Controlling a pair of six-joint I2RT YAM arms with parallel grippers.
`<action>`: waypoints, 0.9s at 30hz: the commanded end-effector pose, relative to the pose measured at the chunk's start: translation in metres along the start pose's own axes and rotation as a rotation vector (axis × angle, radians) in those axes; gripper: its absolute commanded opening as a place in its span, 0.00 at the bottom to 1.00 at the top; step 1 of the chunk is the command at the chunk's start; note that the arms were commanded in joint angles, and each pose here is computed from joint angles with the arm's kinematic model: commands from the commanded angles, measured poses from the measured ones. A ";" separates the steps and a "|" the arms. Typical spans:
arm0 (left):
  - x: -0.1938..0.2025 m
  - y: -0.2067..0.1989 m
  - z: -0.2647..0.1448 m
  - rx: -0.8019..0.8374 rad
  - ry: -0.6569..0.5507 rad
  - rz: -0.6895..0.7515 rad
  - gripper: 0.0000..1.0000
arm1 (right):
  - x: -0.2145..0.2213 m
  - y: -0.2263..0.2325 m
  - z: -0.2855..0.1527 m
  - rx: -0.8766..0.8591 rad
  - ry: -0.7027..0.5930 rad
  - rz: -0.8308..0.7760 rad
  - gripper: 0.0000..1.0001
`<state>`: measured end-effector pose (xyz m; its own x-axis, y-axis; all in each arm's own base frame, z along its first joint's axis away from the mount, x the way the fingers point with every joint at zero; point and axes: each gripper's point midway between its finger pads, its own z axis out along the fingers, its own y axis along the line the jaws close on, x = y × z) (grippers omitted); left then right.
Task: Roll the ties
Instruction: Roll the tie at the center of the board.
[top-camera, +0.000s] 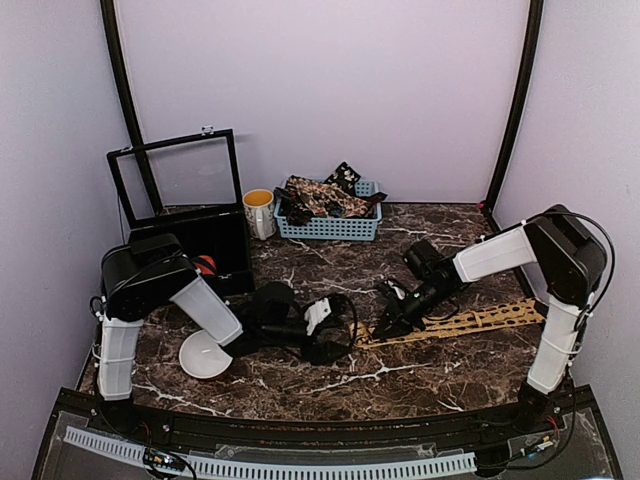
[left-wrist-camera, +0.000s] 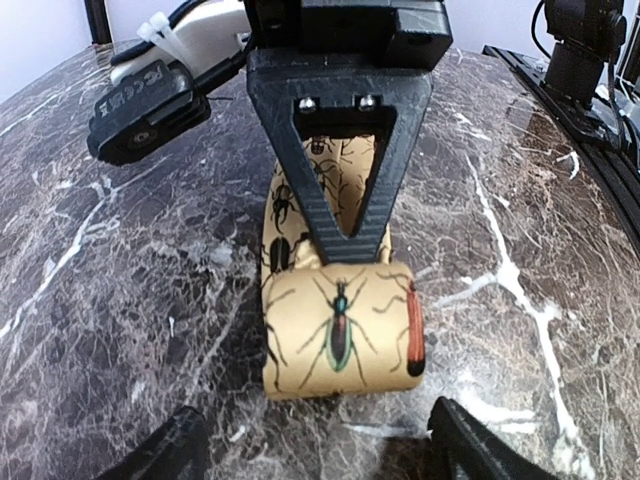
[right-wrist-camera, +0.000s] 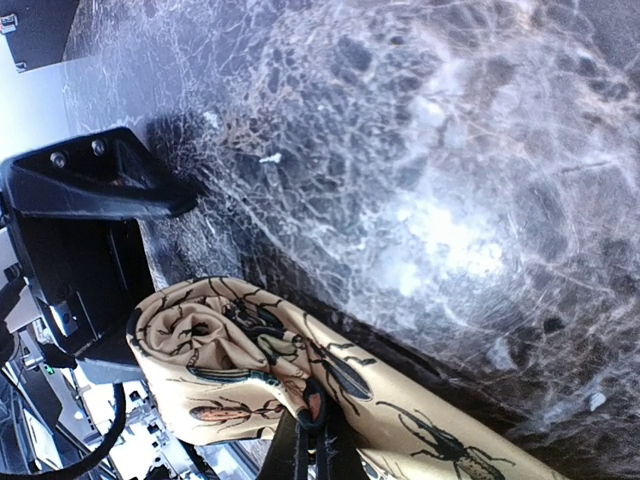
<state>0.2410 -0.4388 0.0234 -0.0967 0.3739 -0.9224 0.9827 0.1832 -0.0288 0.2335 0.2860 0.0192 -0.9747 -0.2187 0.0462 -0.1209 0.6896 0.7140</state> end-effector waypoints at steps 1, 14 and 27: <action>-0.018 0.001 0.008 0.029 -0.052 -0.003 0.83 | 0.020 -0.043 0.010 0.137 0.053 0.083 0.00; 0.015 -0.024 0.042 0.201 0.087 0.025 0.73 | 0.012 -0.004 0.007 0.063 0.033 0.023 0.00; 0.034 -0.026 -0.004 0.204 0.113 0.047 0.29 | 0.020 0.032 0.012 0.000 0.075 -0.024 0.00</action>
<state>0.2240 -0.4549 0.0182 -0.0168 0.3872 -0.9218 0.9998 -0.0010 -0.0186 0.2095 0.3135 0.0313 -0.9560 -0.2856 0.0677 -0.1504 0.6749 0.7224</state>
